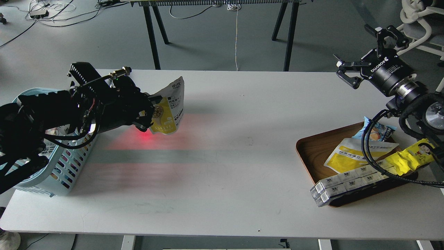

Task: Scan snack and place in basket
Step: 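Hold the yellow packet in front of the scanner with the left gripper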

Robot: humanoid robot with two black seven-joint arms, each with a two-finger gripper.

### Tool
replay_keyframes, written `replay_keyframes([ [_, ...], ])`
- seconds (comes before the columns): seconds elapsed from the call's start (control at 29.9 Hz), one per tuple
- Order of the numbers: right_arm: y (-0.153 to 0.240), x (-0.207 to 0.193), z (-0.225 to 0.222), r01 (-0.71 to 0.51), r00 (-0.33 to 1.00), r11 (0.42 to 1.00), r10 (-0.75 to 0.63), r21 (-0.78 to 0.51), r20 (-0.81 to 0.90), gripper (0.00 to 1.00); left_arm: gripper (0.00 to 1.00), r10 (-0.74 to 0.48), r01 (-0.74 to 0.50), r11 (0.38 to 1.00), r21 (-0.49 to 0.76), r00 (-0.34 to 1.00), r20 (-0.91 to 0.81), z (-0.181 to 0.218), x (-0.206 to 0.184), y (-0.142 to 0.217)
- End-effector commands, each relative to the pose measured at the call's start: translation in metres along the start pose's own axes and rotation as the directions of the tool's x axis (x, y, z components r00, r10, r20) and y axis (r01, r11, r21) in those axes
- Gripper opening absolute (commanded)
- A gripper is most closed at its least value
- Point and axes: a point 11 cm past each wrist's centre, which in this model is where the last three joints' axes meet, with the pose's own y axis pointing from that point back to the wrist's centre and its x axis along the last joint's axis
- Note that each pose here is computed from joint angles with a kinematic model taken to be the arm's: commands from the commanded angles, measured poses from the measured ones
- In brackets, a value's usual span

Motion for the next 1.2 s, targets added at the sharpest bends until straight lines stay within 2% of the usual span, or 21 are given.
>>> replay_keyframes([
  [0.0, 0.0, 0.0, 0.0, 0.001, 1.0, 1.0, -0.001, 0.0, 0.0, 0.97, 0.0, 0.003, -0.003, 1.0, 0.001, 1.0, 0.001, 0.0, 0.0, 0.0],
  [0.2, 0.0, -0.001, 0.0, 0.002, 1.0, 1.0, -0.002, -0.001, -0.002, 0.97, 0.0, -0.009, 0.009, 1.0, -0.003, 1.0, -0.001, 0.001, -0.002, 0.0],
  [0.5, -0.001, 0.0, 0.001, 0.0, 1.0, 1.0, 0.0, -0.007, -0.011, 0.97, 0.0, -0.097, 0.097, 0.995, 0.017, 0.995, -0.001, -0.006, -0.018, 0.007],
  [0.73, 0.0, 0.0, 0.002, -0.002, 1.0, 1.0, 0.002, -0.008, -0.011, 0.97, 0.0, -0.087, 0.087, 0.996, 0.008, 0.996, 0.0, -0.003, -0.015, 0.005],
  [1.17, -0.002, -0.003, -0.005, 0.004, 1.0, 1.0, -0.004, 0.0, -0.021, 0.97, 0.0, -0.019, 0.019, 1.0, -0.012, 0.998, 0.058, -0.011, 0.021, 0.009],
])
